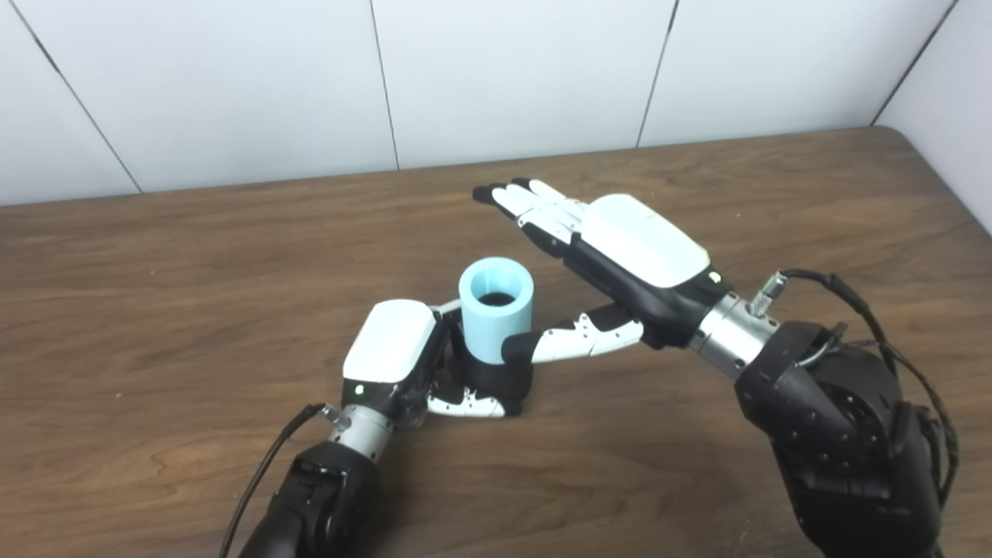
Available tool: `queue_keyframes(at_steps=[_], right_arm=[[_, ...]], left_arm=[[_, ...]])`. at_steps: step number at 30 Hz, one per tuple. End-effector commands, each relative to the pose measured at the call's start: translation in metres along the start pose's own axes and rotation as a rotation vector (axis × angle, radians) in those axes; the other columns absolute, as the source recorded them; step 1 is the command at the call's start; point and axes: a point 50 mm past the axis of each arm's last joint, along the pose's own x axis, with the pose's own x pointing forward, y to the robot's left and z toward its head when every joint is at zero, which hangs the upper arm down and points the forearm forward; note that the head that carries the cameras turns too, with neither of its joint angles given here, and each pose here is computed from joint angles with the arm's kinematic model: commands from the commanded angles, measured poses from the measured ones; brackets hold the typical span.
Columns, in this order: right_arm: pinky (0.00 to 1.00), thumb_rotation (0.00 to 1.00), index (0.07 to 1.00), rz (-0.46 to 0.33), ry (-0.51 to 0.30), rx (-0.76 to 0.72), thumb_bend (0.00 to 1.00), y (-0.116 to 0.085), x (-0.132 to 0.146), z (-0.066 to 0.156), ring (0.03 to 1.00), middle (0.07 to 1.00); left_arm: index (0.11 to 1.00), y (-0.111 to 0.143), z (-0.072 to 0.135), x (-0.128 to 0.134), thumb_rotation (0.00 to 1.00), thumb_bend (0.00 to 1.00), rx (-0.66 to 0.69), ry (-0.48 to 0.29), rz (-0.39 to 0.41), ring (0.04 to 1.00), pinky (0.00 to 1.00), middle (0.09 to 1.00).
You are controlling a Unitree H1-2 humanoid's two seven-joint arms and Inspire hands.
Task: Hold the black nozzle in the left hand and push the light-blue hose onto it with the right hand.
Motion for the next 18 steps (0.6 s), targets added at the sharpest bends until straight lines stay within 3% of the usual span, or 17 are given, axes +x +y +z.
queue_keyframes(at_steps=[1, 5, 8, 9, 10, 11, 12, 13, 15, 18], right_arm=[[0.89, 1.00, 0.985, -0.059, -0.028, -0.024, 0.60, -0.008, -0.001, 0.003, 0.990, 0.974], [0.87, 1.00, 0.985, -0.061, -0.026, -0.010, 0.61, -0.007, 0.000, 0.001, 0.977, 0.966], [0.86, 1.00, 0.986, -0.062, -0.020, 0.002, 0.61, -0.006, 0.000, 0.000, 0.976, 0.965], [0.86, 1.00, 0.986, -0.063, -0.018, 0.006, 0.61, -0.006, 0.000, -0.001, 0.975, 0.964], [0.86, 1.00, 0.986, -0.063, -0.015, 0.010, 0.61, -0.005, -0.001, -0.002, 0.975, 0.964], [0.86, 1.00, 0.988, -0.064, -0.012, 0.014, 0.61, -0.005, -0.001, -0.003, 0.975, 0.964], [0.86, 1.00, 0.989, -0.065, -0.010, 0.017, 0.61, -0.005, -0.001, -0.003, 0.975, 0.965], [0.86, 1.00, 0.990, -0.065, -0.008, 0.019, 0.61, -0.004, -0.001, -0.004, 0.975, 0.966], [0.86, 1.00, 0.993, -0.063, -0.004, 0.024, 0.61, -0.003, -0.001, -0.005, 0.976, 0.969], [0.86, 1.00, 0.997, -0.062, 0.001, 0.032, 0.62, -0.002, -0.001, -0.006, 0.978, 0.972]], left_arm=[[0.789, -0.011, -0.009, -0.008, 0.28, 0.96, 0.046, 0.026, -0.090, 0.777, 0.71, 0.791], [0.841, -0.001, -0.009, -0.005, 0.33, 0.99, 0.072, 0.027, -0.073, 0.855, 0.88, 0.849], [0.852, 0.010, -0.009, -0.003, 0.35, 1.00, 0.086, 0.041, -0.058, 0.873, 0.93, 0.863], [0.834, 0.015, -0.009, -0.003, 0.37, 1.00, 0.089, 0.046, -0.049, 0.829, 0.84, 0.833], [0.832, 0.019, -0.009, -0.003, 0.37, 1.00, 0.084, 0.051, -0.034, 0.822, 0.83, 0.829], [0.799, 0.025, -0.010, -0.002, 0.36, 1.00, 0.070, 0.059, -0.016, 0.746, 0.72, 0.769], [0.745, 0.028, -0.011, -0.002, 0.34, 1.00, 0.059, 0.065, -0.005, 0.598, 0.54, 0.658], [0.712, 0.032, -0.011, -0.002, 0.32, 1.00, 0.047, 0.072, 0.001, 0.505, 0.42, 0.588], [0.671, 0.040, -0.013, -0.001, 0.30, 0.99, 0.018, 0.088, -0.002, 0.461, 0.36, 0.553], [0.633, 0.050, -0.015, 0.000, 0.29, 0.99, -0.002, 0.104, -0.002, 0.479, 0.37, 0.553]])
